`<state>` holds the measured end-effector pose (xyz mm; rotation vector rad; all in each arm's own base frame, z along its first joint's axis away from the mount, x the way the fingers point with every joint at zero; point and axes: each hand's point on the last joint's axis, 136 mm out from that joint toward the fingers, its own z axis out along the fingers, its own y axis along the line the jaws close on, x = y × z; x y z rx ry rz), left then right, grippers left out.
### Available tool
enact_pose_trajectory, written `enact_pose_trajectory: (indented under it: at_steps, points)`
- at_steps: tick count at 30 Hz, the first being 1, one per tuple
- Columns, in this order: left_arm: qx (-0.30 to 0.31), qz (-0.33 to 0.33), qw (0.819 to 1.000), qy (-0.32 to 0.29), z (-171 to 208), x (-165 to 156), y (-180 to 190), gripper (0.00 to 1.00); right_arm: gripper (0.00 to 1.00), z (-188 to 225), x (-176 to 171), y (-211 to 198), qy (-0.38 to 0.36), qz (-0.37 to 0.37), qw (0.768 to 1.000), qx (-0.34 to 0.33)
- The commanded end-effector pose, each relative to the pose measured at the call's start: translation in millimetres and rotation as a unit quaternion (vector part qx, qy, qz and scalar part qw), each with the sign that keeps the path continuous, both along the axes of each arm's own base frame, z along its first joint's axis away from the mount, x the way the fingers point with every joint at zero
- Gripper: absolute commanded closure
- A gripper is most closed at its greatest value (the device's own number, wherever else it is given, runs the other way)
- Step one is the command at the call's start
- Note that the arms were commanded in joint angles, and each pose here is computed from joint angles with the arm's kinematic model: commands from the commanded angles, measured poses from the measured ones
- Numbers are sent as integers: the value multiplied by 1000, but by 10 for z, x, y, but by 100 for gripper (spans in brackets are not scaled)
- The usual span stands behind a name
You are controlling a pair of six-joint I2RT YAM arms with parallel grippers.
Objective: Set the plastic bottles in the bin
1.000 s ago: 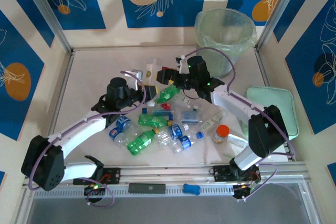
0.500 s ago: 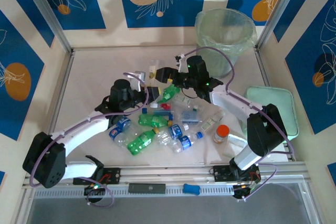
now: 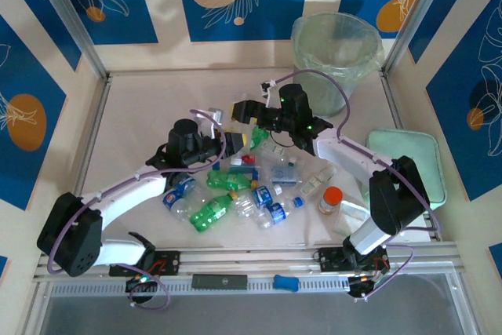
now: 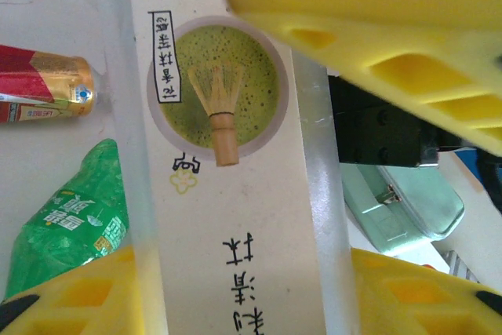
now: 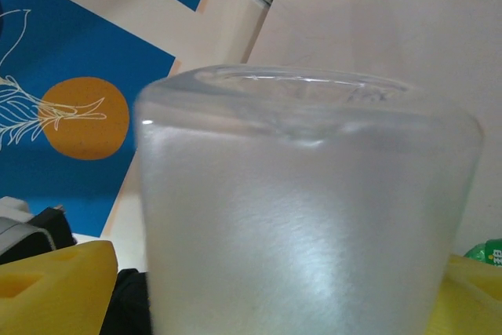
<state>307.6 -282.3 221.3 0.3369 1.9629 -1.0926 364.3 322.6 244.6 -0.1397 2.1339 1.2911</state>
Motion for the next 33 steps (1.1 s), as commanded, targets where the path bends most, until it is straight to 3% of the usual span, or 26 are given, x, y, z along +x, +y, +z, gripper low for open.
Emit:
enact_pose_trajectory:
  at_steps: [1,5,7,13,17,21,28,33]
  points:
    - [-20,-26,999,-23,137,-115,-73,58,16,-170,6,5,16,-5,1000,-14]
    - [-17,-22,999,-24,128,-113,-62,55,35,-206,20,-3,22,-6,1000,-14]
    - [-18,-17,999,-23,117,-107,-50,47,39,-213,21,-8,25,-5,1000,-13]
    - [-11,15,1000,-24,110,-64,58,19,45,-239,58,-128,28,-17,999,-19]
    - [4,64,997,-31,102,-18,268,13,45,-207,108,-354,18,-40,998,-37]
    - [37,138,989,-38,58,51,605,1,45,-81,122,-594,-7,-64,996,-60]
    - [78,263,962,5,-146,219,1264,0,46,379,158,-885,-62,-91,990,-90]
    - [39,315,945,79,-431,303,1606,0,46,947,268,-1079,-125,-109,982,-94]
